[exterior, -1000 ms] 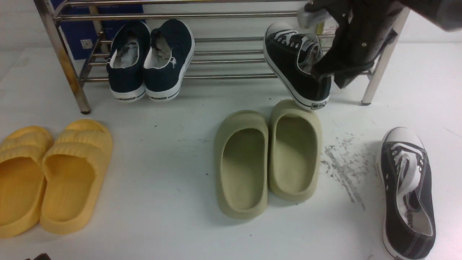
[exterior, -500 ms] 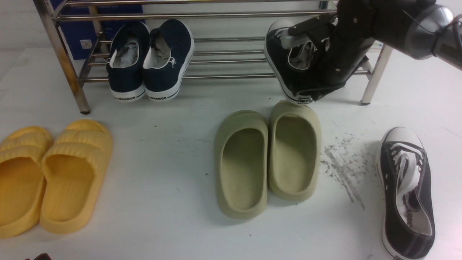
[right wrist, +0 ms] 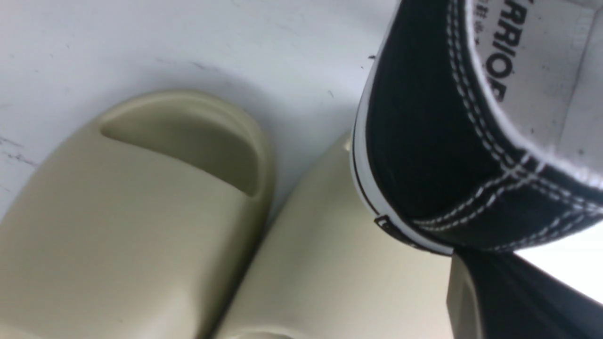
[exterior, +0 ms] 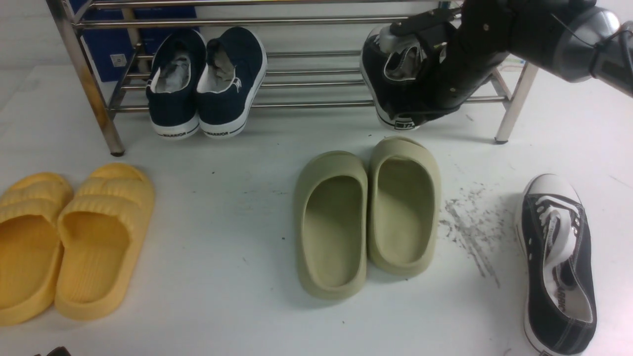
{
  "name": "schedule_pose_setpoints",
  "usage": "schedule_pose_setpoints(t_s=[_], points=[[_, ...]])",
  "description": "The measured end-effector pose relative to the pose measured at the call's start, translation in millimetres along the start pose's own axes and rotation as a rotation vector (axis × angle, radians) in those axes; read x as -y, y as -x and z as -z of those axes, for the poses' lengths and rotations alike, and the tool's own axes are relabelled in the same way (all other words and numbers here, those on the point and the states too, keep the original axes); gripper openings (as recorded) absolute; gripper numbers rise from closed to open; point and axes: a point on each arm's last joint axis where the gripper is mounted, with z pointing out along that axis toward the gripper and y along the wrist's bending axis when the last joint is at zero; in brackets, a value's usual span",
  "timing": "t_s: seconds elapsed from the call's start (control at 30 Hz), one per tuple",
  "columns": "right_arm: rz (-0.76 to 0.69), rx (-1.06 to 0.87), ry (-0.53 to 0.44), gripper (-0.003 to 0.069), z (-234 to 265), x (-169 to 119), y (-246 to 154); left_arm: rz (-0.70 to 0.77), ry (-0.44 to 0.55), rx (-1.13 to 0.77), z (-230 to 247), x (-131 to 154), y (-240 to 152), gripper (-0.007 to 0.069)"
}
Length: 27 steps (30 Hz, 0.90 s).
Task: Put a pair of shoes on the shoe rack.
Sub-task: Use the right arm to put a shoe into the shoe rack
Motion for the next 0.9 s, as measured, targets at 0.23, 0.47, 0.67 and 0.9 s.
schedule_pose_setpoints(t_s=[0.23, 0.47, 0.67, 0.9], points=[[-0.022, -0.002, 0.017, -0.0003, -4, -1, -1, 0.000, 0.000, 0.000, 0, 0, 0, 0.0235], [-0.169, -0.006, 0.028, 0.0020, -2, -3, -1, 0.000, 0.000, 0.000, 0, 0, 0, 0.0235], [-0.224, 0.013, 0.037, 0.0165, 31, -4, 5, 0.000, 0.000, 0.000, 0, 0, 0, 0.0235], [-0.245, -0.060, 0.007, 0.0377, 101, -3, -2, 0.000, 0.000, 0.000, 0, 0, 0, 0.0235]])
